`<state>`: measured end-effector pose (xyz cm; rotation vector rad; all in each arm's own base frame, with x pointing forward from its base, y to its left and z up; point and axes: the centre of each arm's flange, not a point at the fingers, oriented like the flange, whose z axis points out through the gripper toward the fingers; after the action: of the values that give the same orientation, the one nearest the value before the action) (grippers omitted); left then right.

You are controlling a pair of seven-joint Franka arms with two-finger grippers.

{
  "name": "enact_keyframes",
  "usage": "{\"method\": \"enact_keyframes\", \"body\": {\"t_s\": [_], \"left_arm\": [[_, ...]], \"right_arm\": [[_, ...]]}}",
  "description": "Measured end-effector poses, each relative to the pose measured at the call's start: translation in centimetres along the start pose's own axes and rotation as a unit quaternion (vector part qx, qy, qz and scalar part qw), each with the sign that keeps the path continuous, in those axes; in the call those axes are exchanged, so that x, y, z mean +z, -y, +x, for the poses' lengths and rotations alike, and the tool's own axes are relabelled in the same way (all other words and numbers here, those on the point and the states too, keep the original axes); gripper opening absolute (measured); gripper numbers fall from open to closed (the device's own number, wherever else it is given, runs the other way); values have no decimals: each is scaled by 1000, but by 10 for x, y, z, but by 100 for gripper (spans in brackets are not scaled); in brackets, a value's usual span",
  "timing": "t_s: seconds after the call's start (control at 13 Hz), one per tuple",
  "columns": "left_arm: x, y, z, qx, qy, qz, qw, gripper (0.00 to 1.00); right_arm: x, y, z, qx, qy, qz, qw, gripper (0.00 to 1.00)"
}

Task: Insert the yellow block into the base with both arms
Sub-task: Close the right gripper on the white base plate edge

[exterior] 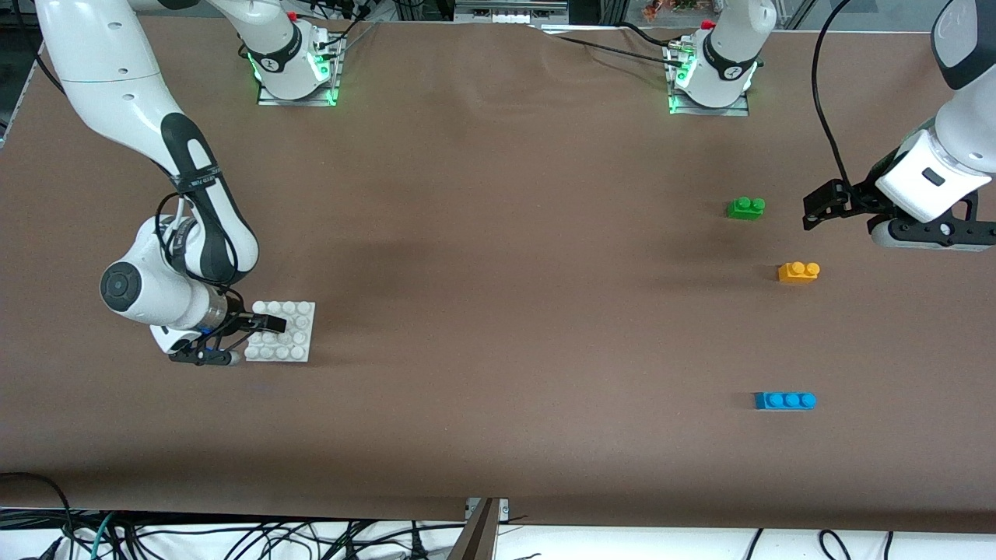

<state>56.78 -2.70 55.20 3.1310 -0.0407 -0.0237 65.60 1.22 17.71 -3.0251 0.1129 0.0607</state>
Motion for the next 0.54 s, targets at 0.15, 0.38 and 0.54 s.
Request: {"method": "enact_keyframes", "body": {"t_s": [0.15, 0.38, 0.54], "left_arm": [[0, 0, 0, 0, 0, 0, 1000, 100], [0, 0, 0, 0, 0, 0, 1000, 100], [0, 0, 0, 0, 0, 0, 1000, 100]], "right_arm": [[0, 3, 0, -2, 0, 1, 1000, 73], [-1, 3, 0, -2, 2, 2, 1000, 71], [0, 9, -1, -7, 9, 5, 1000, 71]]}}
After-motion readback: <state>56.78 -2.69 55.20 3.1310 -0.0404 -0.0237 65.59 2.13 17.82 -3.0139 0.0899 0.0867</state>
